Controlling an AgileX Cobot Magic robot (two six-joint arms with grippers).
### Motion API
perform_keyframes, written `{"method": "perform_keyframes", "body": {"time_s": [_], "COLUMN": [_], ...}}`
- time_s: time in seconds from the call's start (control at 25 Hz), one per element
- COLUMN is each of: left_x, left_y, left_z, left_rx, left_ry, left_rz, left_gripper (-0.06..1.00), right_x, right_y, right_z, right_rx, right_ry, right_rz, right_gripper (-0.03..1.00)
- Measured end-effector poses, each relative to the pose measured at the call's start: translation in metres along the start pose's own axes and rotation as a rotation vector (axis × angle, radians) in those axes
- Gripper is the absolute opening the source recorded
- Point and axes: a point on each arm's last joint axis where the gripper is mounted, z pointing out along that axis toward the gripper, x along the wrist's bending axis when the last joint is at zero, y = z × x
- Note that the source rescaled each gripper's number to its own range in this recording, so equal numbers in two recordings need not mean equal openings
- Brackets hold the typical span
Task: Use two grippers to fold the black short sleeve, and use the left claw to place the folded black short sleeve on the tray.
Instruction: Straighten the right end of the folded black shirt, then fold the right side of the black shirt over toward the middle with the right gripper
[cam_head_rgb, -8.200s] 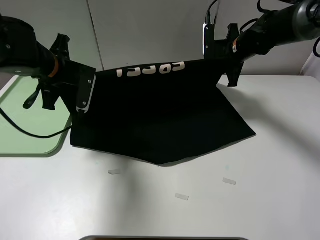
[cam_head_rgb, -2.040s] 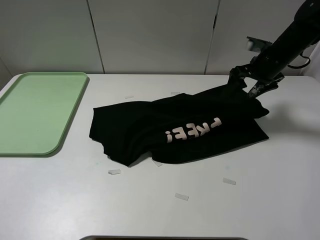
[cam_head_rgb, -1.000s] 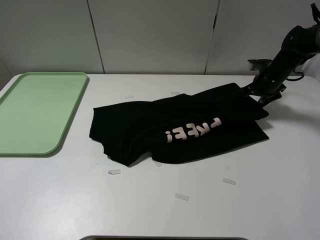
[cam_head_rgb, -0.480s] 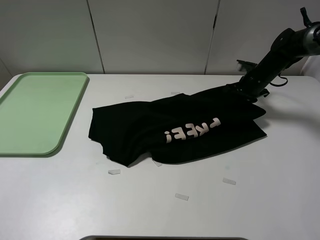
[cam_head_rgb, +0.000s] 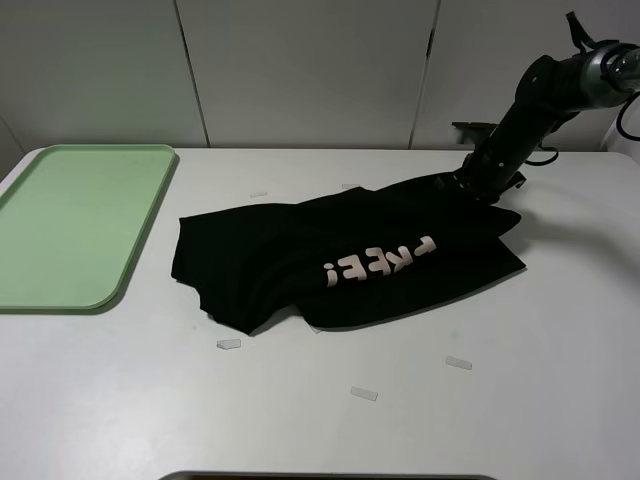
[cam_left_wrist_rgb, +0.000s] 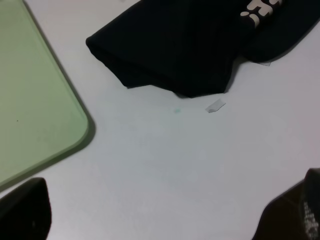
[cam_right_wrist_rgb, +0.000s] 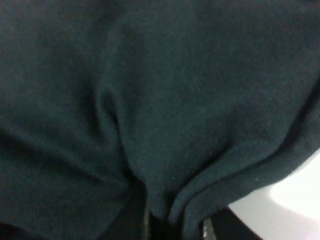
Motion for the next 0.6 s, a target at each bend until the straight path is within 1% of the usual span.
{"method": "perform_keyframes", "body": {"time_s": [0.04, 0.24, 0.36, 0.52, 0.6], "left_x": [0.000, 0.000, 0.000, 0.000, 0.000], "left_y": [0.000, 0.000, 0.000, 0.000, 0.000], "left_z": [0.000, 0.000, 0.000, 0.000, 0.000], "left_rx": [0.000, 0.000, 0.000, 0.000, 0.000], "left_ry": [0.000, 0.000, 0.000, 0.000, 0.000], "left_rz": [0.000, 0.000, -0.001, -0.001, -0.001], "left_gripper": [1.00, 1.00, 1.00, 1.00, 1.00], "right_x": [0.000, -0.012, -0.007, 0.014, 0.026], "right_y": [0.001, 0.001, 0.005, 0.013, 0.014], "right_z": [-0.004, -0.024, -0.051, -0.087, -0.097], "right_rx": [0.012, 0.012, -0.040, -0.126, -0.141], "right_ry": [-0.088, -0.321, -0.412, -0.503, -0.533], "right_rz": [-0.023, -0.059, -0.069, -0.085, -0.088], "right_gripper": [0.11, 0.11, 0.11, 0.11, 0.11]}}
